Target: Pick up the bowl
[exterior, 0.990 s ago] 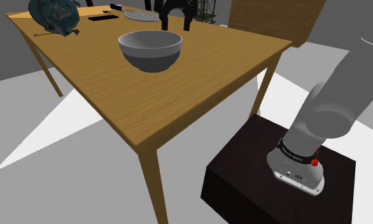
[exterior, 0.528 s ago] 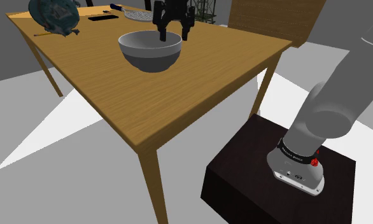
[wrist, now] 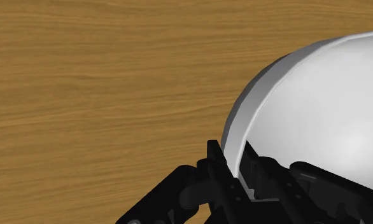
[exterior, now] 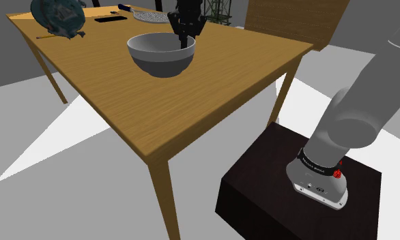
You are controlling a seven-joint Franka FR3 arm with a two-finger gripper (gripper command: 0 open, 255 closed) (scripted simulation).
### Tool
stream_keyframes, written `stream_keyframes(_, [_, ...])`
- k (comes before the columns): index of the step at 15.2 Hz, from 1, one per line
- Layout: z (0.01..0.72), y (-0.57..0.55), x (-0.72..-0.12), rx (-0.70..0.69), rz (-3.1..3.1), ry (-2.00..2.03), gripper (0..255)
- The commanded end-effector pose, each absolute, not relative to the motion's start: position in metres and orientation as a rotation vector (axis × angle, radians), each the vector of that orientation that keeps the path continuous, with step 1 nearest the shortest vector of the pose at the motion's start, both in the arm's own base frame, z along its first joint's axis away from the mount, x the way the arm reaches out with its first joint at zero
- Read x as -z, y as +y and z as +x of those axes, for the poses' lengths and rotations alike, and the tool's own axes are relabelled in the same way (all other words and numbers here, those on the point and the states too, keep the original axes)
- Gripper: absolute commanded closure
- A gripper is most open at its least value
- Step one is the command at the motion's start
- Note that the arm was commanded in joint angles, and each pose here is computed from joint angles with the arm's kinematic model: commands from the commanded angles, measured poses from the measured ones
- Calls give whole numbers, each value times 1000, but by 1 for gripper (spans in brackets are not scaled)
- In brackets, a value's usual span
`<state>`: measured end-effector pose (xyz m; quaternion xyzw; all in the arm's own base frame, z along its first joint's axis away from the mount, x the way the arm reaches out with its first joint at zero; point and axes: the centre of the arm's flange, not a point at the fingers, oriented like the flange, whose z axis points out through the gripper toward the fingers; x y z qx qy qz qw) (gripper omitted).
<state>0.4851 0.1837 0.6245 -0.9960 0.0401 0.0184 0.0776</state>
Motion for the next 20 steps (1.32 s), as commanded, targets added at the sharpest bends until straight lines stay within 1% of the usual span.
stream_keyframes(1, [485, 184, -624, -58, -2984, 120, 255])
stream_keyframes(3, [485, 184, -624, -57, -2984, 120, 255])
stream_keyframes(18, [485, 184, -703, -57, -2984, 120, 255])
stream_keyframes(20, [485, 184, -704, -57, -2984, 120, 255])
